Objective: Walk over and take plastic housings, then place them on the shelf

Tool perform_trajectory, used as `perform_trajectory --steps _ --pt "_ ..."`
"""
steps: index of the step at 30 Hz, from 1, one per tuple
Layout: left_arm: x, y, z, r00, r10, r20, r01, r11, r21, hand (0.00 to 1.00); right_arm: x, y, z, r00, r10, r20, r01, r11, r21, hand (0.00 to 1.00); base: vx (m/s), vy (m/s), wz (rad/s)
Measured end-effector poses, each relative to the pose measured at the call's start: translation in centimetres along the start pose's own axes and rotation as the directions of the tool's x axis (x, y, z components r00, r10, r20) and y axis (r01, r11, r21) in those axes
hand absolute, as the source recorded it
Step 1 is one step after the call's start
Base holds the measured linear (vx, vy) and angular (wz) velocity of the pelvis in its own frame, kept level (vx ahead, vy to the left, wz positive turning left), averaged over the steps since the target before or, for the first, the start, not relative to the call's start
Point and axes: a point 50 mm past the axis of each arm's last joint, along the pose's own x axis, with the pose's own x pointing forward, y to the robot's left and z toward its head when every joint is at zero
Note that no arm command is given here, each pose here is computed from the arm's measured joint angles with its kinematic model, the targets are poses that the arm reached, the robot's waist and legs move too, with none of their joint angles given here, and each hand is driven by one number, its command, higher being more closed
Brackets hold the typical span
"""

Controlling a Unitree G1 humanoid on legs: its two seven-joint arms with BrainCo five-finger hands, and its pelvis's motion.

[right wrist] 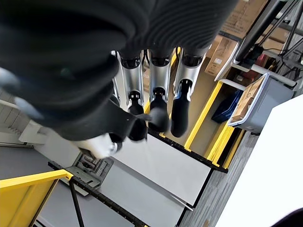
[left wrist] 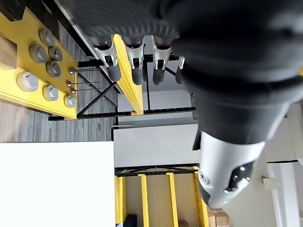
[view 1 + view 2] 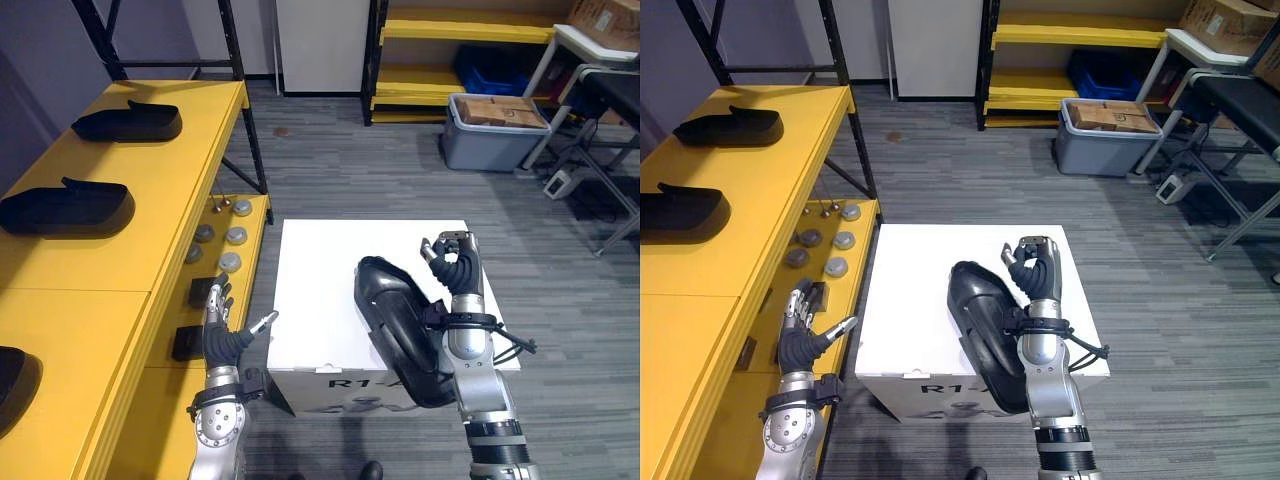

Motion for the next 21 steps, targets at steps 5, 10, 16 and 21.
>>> perform_trajectory --steps 5,10,16,21 --pt "-1.5 0.8 -5.1 0.97 0.02 -0.241 -0.009 0.999 0.046 0.0 -0.6 -0.2 -0.8 0.999 0.012 -0.032 -0.012 1.0 -0.01 0.0 0.0 0.0 0.0" --pt "-4.9 2.6 -10.9 0.855 0.079 -0.513 -0.023 0.993 0.114 0.0 -2.8 -0.2 -3.3 0.989 0.048 -0.14 -0.055 0.997 -0.05 0.0 0.0 0.0 0.0" --pt "-8.7 3.7 -14.7 0.702 0.09 -0.706 0.026 0.988 0.151 0.0 -4.7 -0.5 -6.9 0.953 0.066 -0.296 -0.101 0.989 -0.106 0.0 0.0 0.0 -0.01" --pt "-9.8 4.2 -15.6 0.658 0.085 -0.748 0.054 0.986 0.159 0.0 -6.6 0.3 -9.5 0.901 0.124 -0.416 -0.203 0.967 -0.151 0.0 0.0 0.0 0.03"
